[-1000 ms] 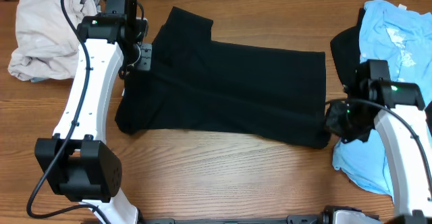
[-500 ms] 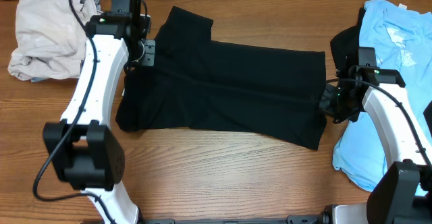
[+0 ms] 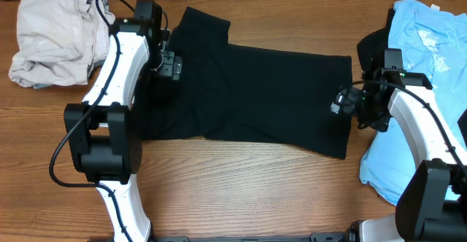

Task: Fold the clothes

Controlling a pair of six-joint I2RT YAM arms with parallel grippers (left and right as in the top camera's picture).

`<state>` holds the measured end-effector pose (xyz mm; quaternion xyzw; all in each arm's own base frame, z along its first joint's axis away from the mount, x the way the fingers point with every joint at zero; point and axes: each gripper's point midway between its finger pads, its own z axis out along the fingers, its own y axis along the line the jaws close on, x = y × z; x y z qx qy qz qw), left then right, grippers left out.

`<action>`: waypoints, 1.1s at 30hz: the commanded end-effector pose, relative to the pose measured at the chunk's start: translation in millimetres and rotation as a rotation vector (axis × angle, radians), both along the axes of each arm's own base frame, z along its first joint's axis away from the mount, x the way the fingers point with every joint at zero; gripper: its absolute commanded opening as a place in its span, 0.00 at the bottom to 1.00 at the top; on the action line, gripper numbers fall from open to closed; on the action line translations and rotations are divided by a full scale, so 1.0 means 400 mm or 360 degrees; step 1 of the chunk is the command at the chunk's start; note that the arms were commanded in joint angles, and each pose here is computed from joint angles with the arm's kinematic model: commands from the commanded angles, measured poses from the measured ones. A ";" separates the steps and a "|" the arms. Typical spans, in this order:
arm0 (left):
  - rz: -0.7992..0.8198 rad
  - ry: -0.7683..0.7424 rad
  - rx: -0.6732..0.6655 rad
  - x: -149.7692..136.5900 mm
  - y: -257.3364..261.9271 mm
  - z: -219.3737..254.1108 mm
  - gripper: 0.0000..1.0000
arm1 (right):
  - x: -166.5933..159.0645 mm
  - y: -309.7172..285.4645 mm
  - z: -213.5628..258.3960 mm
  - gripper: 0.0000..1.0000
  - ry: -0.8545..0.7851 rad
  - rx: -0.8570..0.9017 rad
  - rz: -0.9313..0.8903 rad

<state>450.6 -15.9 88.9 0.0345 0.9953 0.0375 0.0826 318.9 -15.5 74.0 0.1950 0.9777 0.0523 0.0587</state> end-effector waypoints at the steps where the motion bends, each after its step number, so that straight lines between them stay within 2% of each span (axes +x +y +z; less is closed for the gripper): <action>1: 0.0043 -0.0196 -0.0024 0.024 -0.008 0.184 1.00 | 0.023 0.000 0.069 1.00 -0.0072 0.0012 -0.0011; 4: 0.0087 -0.0259 -0.0047 -0.024 -0.006 0.331 1.00 | -0.010 0.016 0.142 1.00 -0.0100 0.0058 -0.0003; 6: 0.0121 -0.0276 -0.0058 -0.063 -0.004 0.387 1.00 | -0.044 0.026 0.176 1.00 -0.0108 0.0081 -0.0001; 12: 0.0196 -0.0095 -0.0048 -0.208 0.007 0.431 1.00 | -0.146 0.041 0.229 1.00 -0.0097 0.0106 -0.0046; 18: 0.0248 0.0157 -0.0049 -0.267 0.005 0.303 1.00 | -0.195 0.058 0.164 1.00 -0.0065 0.0153 -0.0044; 25: 0.0291 0.0284 -0.0005 -0.277 0.039 0.102 1.00 | -0.197 0.057 0.093 1.00 -0.0064 0.0146 -0.0020; 28: 0.0209 0.0281 -0.0005 -0.273 0.063 0.039 1.00 | -0.196 0.055 0.090 0.99 -0.0070 0.0135 0.0013; 33: -0.0184 0.0150 -0.0256 -0.231 0.037 -0.046 1.00 | -0.193 0.053 0.090 0.98 -0.0077 0.0128 0.0013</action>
